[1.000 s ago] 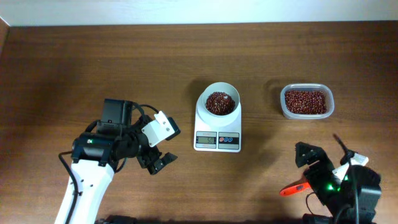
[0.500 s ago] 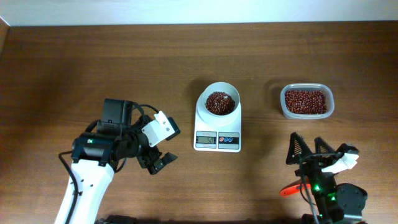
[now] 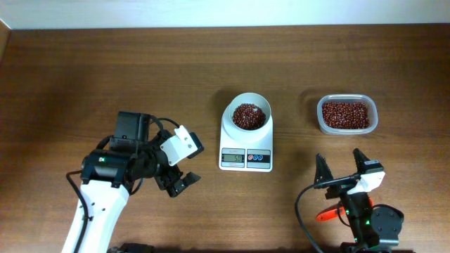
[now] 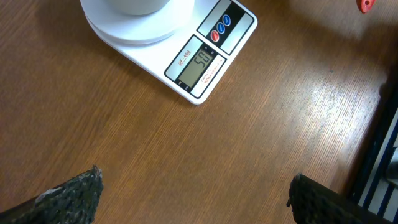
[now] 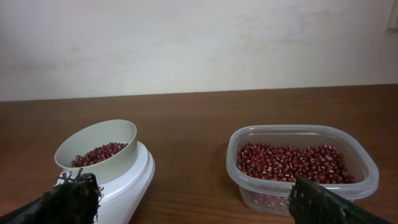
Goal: Scoop and weigh 50g on scale
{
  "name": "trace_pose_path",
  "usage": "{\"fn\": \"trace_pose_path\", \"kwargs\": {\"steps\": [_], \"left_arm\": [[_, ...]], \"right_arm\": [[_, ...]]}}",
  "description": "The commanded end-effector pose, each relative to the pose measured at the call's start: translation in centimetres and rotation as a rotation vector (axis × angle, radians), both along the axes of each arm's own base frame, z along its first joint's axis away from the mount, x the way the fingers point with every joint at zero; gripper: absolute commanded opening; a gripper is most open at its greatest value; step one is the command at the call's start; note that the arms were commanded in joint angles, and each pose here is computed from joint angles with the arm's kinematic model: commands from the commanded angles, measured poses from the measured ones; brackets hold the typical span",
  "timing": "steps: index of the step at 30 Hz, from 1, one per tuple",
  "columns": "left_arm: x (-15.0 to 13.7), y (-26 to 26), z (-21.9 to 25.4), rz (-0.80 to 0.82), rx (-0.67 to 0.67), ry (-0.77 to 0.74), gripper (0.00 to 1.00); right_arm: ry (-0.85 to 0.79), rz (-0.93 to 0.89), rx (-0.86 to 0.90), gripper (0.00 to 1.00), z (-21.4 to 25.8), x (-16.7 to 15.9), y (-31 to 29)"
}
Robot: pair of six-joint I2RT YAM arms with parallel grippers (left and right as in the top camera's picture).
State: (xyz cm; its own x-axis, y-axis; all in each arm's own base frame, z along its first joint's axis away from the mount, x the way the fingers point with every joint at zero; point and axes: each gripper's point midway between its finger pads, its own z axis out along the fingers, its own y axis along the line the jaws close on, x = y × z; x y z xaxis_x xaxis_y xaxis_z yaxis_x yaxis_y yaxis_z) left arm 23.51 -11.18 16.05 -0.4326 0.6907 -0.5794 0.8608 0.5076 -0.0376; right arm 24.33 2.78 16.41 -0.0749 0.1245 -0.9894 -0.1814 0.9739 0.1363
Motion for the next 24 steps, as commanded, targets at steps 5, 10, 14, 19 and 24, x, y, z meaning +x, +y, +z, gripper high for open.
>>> {"fn": "trace_pose_path", "kwargs": {"steps": [5, 10, 14, 19, 24], "left_arm": [[-0.1, -0.12, 0.06, -0.012, -0.012, -0.002, 0.99], [-0.1, -0.12, 0.05, -0.012, -0.012, -0.002, 0.99], [-0.1, -0.12, 0.06, -0.012, -0.012, -0.002, 0.99], [-0.1, -0.12, 0.06, -0.012, -0.012, -0.002, 0.99], [-0.1, -0.12, 0.06, -0.012, -0.012, -0.002, 0.99]], "right_arm": [[0.005, -0.001, -0.016, 0.99, -0.37, -0.02, 0.01], [0.006, -0.013, -0.016, 0.99, -0.38, 0.02, -0.19], [0.006, -0.017, -0.017, 0.99, -0.38, 0.03, -0.25], [0.004, -0.017, -0.017, 0.99, -0.34, 0.03, -0.25], [0.003, -0.016, -0.016, 0.99, -0.3, 0.03, -0.24]]}}
